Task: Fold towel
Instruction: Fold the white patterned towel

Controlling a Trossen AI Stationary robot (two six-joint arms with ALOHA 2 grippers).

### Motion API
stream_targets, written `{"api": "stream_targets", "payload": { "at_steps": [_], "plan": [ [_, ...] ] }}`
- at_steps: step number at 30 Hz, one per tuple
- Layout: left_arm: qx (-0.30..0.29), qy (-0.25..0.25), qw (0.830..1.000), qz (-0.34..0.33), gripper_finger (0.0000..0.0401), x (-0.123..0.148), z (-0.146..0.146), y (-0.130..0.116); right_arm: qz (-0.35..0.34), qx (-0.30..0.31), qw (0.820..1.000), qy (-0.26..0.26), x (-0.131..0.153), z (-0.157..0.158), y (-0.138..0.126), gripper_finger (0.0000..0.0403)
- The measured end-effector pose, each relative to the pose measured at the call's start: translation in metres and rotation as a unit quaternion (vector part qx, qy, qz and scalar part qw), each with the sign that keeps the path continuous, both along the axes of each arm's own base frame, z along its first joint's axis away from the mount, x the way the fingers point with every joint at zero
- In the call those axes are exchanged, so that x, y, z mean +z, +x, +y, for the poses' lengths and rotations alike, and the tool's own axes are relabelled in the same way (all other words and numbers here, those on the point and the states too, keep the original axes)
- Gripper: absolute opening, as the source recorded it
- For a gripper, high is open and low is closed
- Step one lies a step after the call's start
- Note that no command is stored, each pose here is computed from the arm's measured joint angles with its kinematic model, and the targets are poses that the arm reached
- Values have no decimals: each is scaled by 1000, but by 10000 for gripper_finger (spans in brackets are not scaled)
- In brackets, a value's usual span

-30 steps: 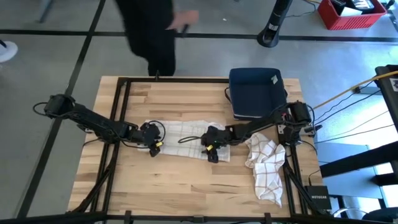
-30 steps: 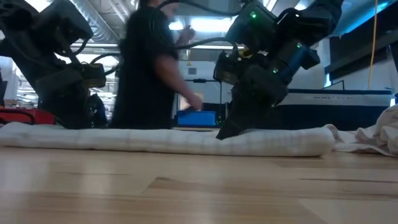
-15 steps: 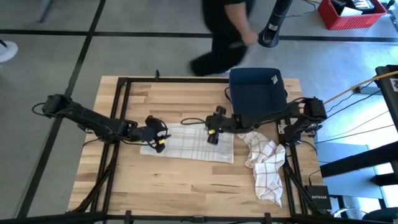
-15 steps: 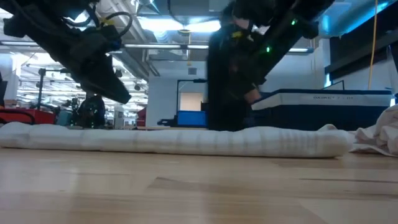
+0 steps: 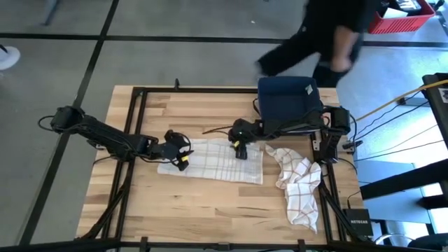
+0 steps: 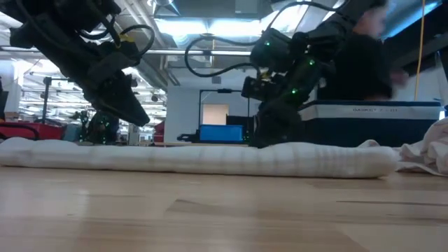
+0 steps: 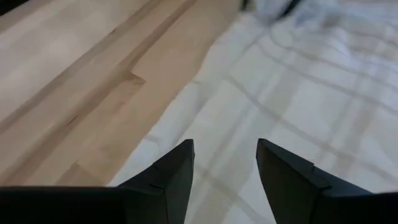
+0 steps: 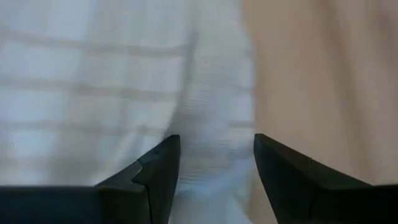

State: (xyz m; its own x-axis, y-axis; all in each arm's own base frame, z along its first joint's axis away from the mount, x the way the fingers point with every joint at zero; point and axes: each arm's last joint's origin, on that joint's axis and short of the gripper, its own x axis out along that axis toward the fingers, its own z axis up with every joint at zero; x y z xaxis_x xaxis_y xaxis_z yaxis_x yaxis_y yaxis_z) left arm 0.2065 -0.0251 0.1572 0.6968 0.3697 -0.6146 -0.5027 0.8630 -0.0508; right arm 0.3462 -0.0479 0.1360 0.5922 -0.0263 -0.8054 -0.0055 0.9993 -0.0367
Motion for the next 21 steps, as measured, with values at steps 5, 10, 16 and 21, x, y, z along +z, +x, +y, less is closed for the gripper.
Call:
{"api": "stream_targets", "payload": {
  "at_steps": [5, 10, 16, 21],
  "plan": [
    [0, 1, 1000, -4, 166, 1, 0, 1, 24, 57, 998, 24, -3, 5, -4, 209],
    [2, 2, 1000, -2, 166, 0, 1, 1, 40, 28, 998, -31, -6, 1, -5, 209],
    [0, 4, 1000, 0, 166, 0, 2, 1, 42, 56, 998, -2, 6, 4, -6, 209],
    [-1, 6, 1000, 0, 166, 0, 2, 1, 51, 19, 997, -61, 25, 0, -11, 209]
  ]
}}
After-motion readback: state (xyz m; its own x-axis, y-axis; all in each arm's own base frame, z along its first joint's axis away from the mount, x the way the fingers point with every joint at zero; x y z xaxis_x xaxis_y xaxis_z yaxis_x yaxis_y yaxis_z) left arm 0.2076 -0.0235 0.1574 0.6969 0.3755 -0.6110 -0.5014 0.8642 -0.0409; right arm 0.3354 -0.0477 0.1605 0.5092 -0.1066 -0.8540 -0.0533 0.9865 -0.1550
